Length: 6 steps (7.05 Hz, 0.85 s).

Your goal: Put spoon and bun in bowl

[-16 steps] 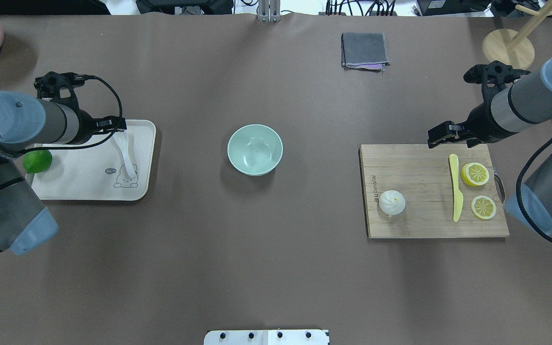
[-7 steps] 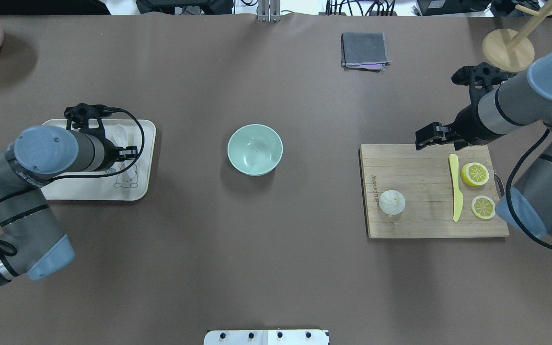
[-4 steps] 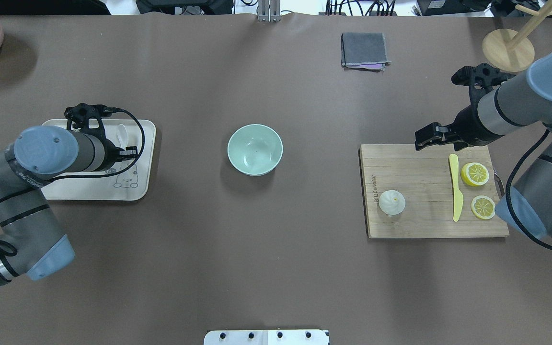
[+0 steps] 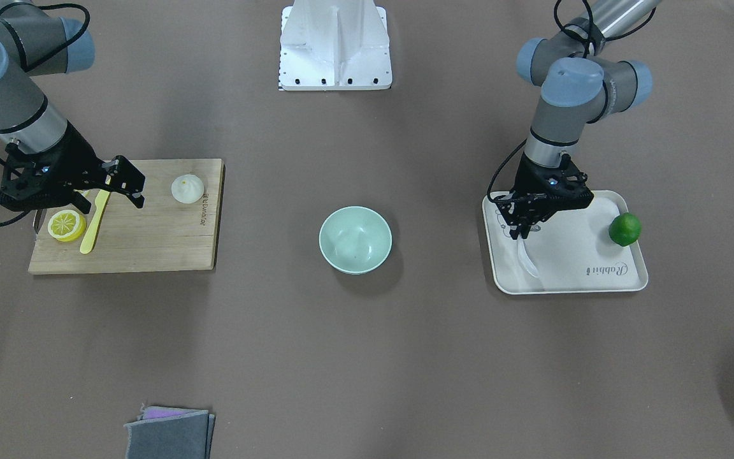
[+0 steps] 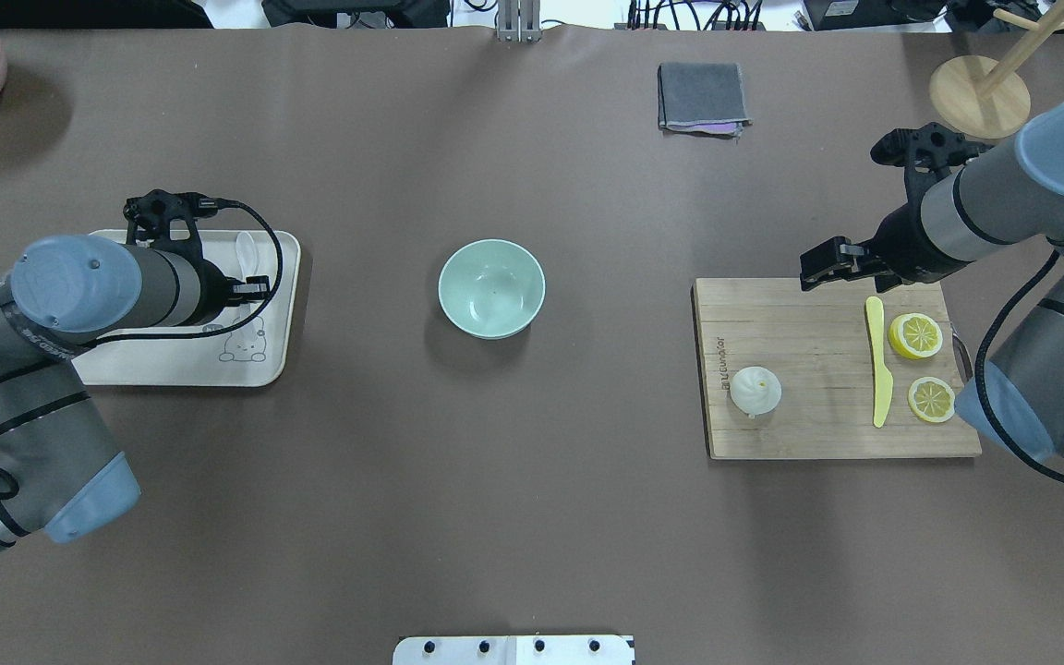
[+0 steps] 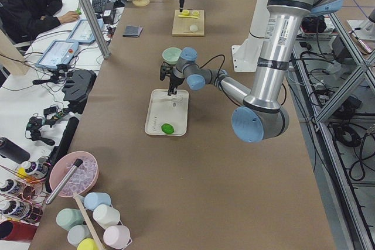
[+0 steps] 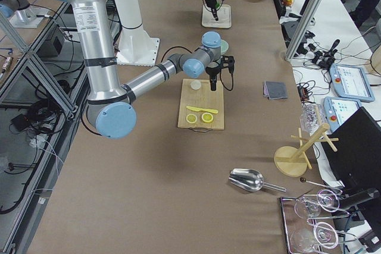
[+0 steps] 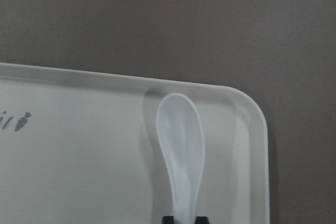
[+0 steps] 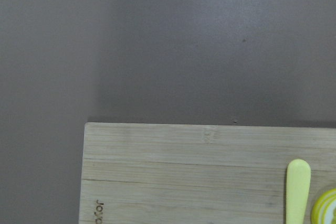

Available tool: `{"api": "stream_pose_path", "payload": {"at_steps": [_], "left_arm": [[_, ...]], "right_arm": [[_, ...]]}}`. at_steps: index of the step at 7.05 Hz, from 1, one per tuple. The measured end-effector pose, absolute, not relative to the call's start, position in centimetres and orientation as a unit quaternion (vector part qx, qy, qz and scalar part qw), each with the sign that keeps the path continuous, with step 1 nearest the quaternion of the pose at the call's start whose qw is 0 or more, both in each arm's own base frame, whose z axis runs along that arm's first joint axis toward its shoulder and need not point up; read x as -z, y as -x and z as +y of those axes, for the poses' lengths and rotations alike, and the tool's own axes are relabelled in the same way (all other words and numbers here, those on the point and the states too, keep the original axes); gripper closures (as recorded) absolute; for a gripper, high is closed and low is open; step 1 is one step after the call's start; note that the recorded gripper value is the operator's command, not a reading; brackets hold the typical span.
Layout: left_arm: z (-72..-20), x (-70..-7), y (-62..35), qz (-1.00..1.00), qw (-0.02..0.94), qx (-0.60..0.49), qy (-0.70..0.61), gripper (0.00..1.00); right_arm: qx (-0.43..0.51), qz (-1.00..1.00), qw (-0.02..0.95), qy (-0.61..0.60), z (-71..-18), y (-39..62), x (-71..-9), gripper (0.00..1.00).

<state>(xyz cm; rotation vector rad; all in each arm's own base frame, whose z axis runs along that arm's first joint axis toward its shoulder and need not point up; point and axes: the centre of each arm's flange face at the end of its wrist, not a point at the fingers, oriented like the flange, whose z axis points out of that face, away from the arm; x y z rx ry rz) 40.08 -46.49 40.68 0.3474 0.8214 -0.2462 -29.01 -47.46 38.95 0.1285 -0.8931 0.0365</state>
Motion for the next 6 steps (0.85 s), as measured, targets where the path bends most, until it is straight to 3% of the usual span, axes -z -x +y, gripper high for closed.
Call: {"api": "stream_pose_path", "payload": {"at_steps": [6], "left_arm": [[-48.2, -29.7, -41.0, 0.444, 0.866, 0.148, -0.179, 1.00]], "right_arm": [[-0.021, -0.432, 0.900, -0.052, -41.4, 38.4, -35.8, 0.00]]}}
